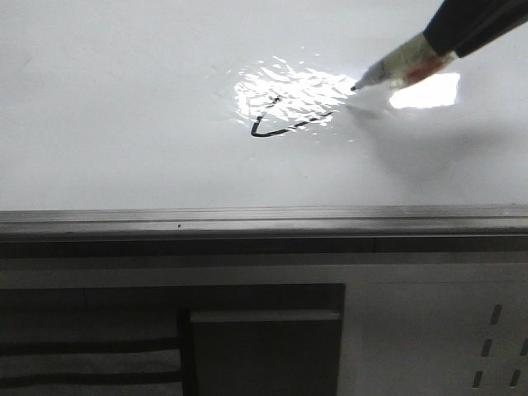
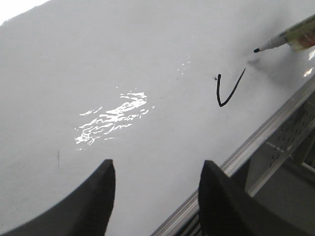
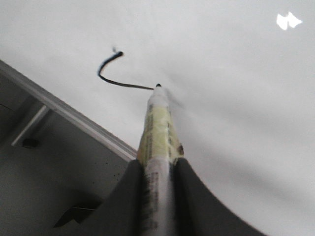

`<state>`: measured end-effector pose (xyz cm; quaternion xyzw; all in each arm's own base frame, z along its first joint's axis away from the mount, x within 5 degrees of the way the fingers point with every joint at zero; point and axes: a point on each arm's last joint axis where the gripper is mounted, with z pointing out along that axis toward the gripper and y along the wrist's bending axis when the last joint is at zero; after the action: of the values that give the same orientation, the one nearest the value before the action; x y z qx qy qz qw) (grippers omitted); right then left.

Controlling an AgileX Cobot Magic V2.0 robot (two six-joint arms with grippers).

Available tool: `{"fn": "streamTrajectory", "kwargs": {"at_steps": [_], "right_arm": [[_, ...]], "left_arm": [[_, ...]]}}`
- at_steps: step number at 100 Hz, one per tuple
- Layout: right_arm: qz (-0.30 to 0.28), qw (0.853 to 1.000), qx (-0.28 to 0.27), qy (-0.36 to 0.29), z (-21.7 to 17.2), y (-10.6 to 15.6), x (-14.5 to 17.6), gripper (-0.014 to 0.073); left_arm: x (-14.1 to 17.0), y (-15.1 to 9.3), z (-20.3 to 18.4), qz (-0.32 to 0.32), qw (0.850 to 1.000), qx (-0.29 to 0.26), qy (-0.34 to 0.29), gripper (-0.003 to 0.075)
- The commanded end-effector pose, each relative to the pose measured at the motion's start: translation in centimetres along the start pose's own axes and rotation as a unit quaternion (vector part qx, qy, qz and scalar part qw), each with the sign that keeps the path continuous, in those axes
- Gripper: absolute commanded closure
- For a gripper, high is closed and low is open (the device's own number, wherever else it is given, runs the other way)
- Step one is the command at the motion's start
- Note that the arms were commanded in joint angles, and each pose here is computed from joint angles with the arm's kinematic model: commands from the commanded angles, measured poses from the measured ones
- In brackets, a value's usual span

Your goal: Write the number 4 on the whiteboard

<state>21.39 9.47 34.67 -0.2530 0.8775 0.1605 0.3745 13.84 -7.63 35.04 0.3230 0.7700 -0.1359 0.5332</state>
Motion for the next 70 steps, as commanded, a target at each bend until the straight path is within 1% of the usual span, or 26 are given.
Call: {"fn": "streamTrajectory", "kwargs": {"at_steps": [1,10,27,34,39,44,51,55,62,70], "right_arm": [[-0.024,0.996,-0.008,-0.081,-2.0,1.2,-1.7,0.0648],[-0.033,0.994,-0.011,-0.1,-1.6,1.8,-2.1,0.0648],[-0.026,0.997,-0.009,-0.077,1.2,1.2,-2.3,0.0648],[-0.022,0.998,-0.012,-0.05,2.9,0.9,-2.1,0.0648],[-0.02,0.999,-0.021,-0.015,4.0,0.8,-1.5,0.0648],[-0.016,0.998,-0.04,0.035,5.0,0.8,-0.7,0.0648],[-0.023,0.995,-0.061,0.071,5.3,1.3,-0.1,0.0648],[-0.031,0.995,-0.063,0.066,4.9,1.6,-0.1,0.0648],[-0.052,0.996,-0.063,0.034,3.4,2.2,-0.7,0.0648],[-0.103,0.993,-0.064,-0.004,1.0,3.0,-1.3,0.0648]], "left_arm": [[-1.3,0.4,-0.4,-0.015,0.999,-0.021,-0.042,0.0367],[-1.3,0.4,-0.4,-0.015,0.999,-0.02,-0.041,0.0367],[-1.3,0.4,-0.4,-0.015,0.999,-0.02,-0.041,0.0367],[-1.3,0.4,-0.4,-0.015,0.999,-0.02,-0.041,0.0367],[-1.3,0.4,-0.4,-0.015,0.999,-0.02,-0.041,0.0367],[-1.3,0.4,-0.4,-0.015,0.999,-0.02,-0.041,0.0367],[-1.2,0.4,-0.4,-0.015,0.999,-0.016,-0.037,0.0367],[-1.1,0.3,-0.4,-0.013,0.999,-0.011,-0.032,0.0367],[-0.9,-0.1,-0.3,0.011,1.0,0.012,-0.01,0.0367],[-0.8,-0.7,0.3,0.039,0.998,0.056,0.019,0.0367]]}}
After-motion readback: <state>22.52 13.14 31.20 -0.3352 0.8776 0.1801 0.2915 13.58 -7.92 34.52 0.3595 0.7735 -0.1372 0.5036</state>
